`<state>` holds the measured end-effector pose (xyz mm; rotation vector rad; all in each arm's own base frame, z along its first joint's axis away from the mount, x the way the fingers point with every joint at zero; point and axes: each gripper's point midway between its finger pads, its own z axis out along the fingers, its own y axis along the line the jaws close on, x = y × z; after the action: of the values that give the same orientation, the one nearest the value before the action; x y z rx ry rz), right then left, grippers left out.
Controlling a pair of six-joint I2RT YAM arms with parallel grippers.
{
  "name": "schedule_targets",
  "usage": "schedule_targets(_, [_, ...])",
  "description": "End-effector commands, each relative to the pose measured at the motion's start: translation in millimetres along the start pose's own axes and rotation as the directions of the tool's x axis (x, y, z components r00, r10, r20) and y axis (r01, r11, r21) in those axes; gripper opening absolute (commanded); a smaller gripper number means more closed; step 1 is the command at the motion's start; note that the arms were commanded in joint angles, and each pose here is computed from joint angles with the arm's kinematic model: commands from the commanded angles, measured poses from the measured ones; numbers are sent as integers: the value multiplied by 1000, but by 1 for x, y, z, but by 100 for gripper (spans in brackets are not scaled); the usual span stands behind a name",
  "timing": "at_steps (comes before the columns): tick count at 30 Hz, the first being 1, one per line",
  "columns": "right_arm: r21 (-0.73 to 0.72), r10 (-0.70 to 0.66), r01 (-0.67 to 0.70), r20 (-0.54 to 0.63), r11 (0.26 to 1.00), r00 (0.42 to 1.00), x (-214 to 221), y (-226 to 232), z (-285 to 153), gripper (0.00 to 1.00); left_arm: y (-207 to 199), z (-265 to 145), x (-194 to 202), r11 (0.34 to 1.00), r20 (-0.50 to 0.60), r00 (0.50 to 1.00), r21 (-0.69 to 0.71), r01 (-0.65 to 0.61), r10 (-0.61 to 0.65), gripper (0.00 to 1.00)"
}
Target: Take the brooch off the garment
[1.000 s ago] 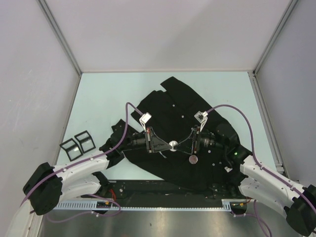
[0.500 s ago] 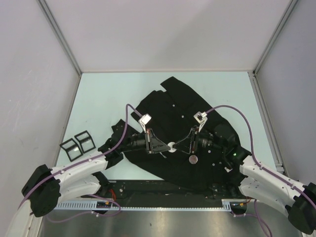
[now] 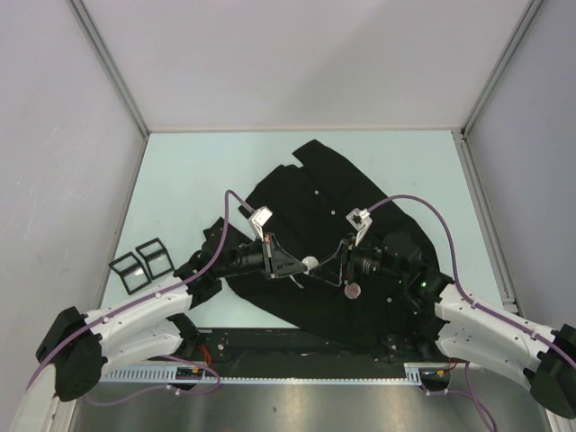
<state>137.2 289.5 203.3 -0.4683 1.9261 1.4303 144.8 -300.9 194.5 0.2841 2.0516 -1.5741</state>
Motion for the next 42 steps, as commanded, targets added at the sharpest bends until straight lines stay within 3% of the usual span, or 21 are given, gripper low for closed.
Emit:
schedule_targets(1, [-2, -40, 41, 45, 999, 998, -10, 2, 1, 43, -18, -1, -15, 998, 42, 999, 53, -35, 33, 0])
schedule_targets(25, [-48, -6, 9, 70, 999, 998, -17, 3, -6, 41, -22, 2, -8, 992, 15, 998, 112, -58, 57, 1])
schedule_targets(37, [-93, 6, -3, 40, 996, 999, -12, 6, -3, 37, -27, 3, -6, 988, 2, 998, 136, -68, 68, 0])
schedule_targets(42, [-93, 17, -14, 27, 996, 999, -9, 4, 0, 30, -30, 4, -6, 986, -1, 997, 146, -76, 77, 0])
